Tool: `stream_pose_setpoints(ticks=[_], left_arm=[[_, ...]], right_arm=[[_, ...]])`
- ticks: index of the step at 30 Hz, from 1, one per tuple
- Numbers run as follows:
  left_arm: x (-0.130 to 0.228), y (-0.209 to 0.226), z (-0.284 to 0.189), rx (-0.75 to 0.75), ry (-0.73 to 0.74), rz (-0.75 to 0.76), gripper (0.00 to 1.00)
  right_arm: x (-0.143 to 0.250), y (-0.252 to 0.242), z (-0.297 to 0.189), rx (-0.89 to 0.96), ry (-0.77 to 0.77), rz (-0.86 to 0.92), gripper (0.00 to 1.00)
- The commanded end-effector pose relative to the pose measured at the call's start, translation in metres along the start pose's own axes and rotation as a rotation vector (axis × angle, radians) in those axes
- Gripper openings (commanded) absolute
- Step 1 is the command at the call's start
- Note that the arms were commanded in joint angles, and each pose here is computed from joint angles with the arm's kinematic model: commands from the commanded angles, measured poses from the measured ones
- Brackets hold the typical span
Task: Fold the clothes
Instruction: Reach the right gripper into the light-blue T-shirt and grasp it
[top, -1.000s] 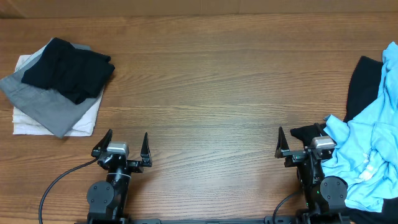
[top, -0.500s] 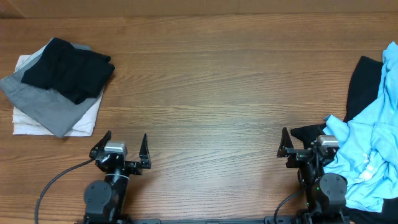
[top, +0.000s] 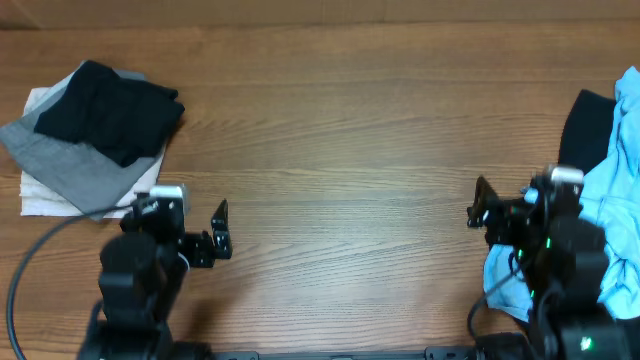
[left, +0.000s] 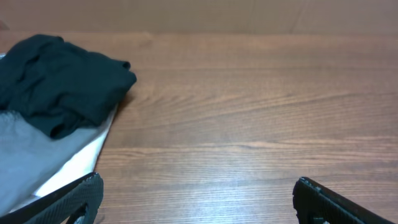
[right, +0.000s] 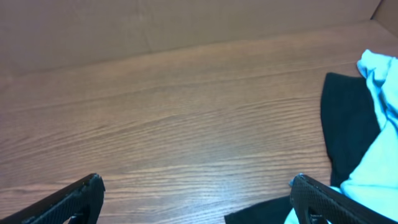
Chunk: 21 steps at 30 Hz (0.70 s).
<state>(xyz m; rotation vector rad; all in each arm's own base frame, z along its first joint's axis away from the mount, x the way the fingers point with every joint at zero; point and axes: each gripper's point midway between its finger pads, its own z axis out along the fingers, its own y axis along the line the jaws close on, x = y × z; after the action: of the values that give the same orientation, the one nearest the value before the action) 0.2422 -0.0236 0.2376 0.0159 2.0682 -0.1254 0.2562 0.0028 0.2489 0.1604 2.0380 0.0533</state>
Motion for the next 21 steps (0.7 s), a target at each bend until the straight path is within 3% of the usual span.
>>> stream_pose_setpoints(ticks=[1,5,11,15,21], left_arm=[[-0.020,-0.012,-0.002,0.057,0.040,-0.017,1.00],[-0.019,-0.025,0.003,0.133,0.079,-0.021,1.00],[-0.019,-0.027,0.004,0.142,0.081,-0.022,1.00],[-0.019,-0.027,0.004,0.142,0.081,-0.022,1.00],[-0.019,-0.027,0.004,0.142,0.080,-0.021,0.98]], right_arm=[[-0.026,0.013,0.007,-0.037,0.026,0.002,1.00],[-0.023,0.010,0.022,-0.008,0.067,-0.001,1.00],[0.017,-0.078,0.036,0.495,0.188,0.254,1.00],[0.056,-0.112,0.054,0.661,0.324,0.395,1.00],[0.108,-0.136,0.096,0.706,0.519,0.492,1.00]])
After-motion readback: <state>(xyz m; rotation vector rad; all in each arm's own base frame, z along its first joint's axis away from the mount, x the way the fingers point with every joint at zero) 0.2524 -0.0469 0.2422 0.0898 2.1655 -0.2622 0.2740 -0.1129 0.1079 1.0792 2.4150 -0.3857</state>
